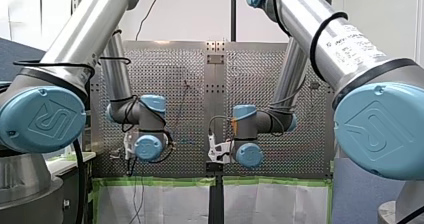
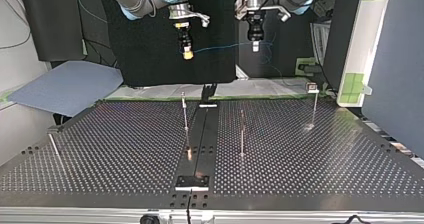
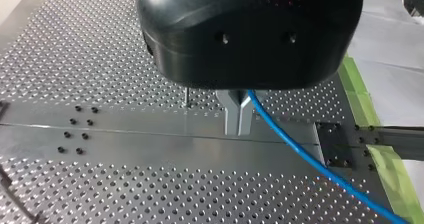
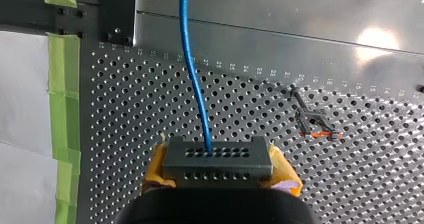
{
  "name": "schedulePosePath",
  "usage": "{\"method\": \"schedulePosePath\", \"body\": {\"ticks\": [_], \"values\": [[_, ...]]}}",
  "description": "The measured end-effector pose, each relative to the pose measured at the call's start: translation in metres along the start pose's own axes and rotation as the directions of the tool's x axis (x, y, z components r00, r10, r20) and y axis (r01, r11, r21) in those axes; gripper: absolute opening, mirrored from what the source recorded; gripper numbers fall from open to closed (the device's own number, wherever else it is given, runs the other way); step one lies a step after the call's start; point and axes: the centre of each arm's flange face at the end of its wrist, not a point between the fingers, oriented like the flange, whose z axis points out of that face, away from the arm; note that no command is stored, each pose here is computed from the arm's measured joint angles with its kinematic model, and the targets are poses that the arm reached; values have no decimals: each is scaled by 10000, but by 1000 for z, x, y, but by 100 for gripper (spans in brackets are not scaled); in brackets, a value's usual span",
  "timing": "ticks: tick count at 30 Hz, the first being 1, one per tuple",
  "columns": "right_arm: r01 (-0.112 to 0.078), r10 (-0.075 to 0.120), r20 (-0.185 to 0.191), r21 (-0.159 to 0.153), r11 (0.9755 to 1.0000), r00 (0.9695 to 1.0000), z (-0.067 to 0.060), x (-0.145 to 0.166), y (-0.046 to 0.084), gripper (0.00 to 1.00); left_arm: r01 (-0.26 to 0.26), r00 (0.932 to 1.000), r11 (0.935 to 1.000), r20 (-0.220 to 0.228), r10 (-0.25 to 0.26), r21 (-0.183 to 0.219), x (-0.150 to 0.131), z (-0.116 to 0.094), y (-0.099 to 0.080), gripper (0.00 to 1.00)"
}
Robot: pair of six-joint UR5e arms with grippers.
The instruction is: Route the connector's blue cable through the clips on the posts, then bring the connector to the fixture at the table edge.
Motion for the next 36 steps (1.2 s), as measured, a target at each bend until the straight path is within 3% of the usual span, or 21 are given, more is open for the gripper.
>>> {"method": "schedulePosePath", "body": {"ticks": [6,25,32,36], "values": [[1,-1,2,0,10000,10000,0,0,0,0,-262,9996,9996,-70,262,46,-2,5,-4,0],[-9,9,1,-1,10000,10000,1,1,1,0,-312,9995,9995,-65,312,-43,0,7,-3,0],[-455,455,-291,37,9990,9985,13,31,2,0,115,9996,9999,245,-113,-60,-9,19,-16,0],[-795,801,-336,189,9967,9962,12,48,1,0,315,9984,9994,468,-310,-114,-25,30,-22,0]]}}
